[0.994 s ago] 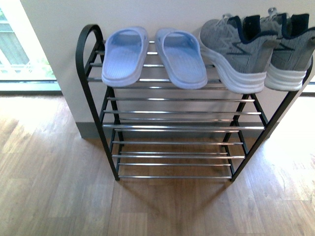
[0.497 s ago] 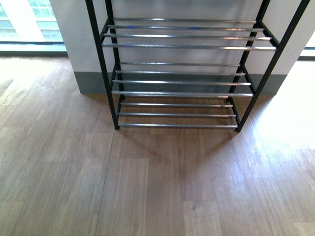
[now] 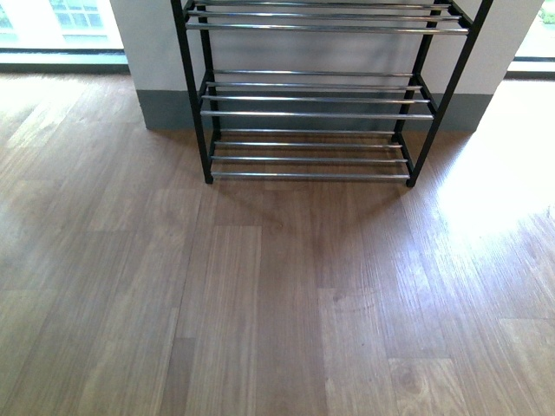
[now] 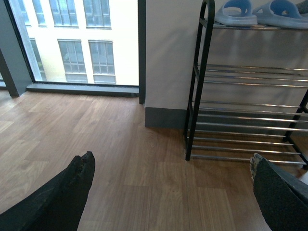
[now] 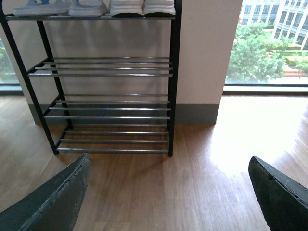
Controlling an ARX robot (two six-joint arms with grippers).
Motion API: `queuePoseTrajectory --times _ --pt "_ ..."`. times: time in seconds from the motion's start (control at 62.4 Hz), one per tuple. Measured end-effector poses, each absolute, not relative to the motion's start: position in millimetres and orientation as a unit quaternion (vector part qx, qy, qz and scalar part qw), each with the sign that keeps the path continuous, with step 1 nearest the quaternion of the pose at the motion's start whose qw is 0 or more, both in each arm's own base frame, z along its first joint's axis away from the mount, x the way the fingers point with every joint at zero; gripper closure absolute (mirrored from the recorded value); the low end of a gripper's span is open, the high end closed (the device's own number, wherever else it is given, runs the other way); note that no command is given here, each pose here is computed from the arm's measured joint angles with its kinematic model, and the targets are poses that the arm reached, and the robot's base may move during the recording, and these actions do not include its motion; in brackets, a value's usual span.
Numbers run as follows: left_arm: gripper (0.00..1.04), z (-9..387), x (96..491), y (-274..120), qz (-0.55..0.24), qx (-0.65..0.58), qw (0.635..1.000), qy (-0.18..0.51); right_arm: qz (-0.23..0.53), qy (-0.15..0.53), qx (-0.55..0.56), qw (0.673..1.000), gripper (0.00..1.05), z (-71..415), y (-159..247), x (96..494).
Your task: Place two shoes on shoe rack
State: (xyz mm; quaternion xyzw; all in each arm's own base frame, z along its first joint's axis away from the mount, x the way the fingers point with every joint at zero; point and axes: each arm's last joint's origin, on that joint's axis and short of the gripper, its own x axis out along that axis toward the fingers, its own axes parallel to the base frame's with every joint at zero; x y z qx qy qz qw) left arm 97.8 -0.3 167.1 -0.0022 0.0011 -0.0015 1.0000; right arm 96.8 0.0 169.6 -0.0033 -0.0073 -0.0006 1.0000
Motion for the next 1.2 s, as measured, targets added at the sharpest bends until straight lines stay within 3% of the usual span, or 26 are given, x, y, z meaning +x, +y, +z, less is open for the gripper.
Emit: queuePoseTrajectory --times 1.203 --pt "0.09 167.1 97.8 -0.3 -0.001 -0.002 1.000 0.001 0.001 -0.007 -0.004 1.000 0.09 169.6 0.2 96.8"
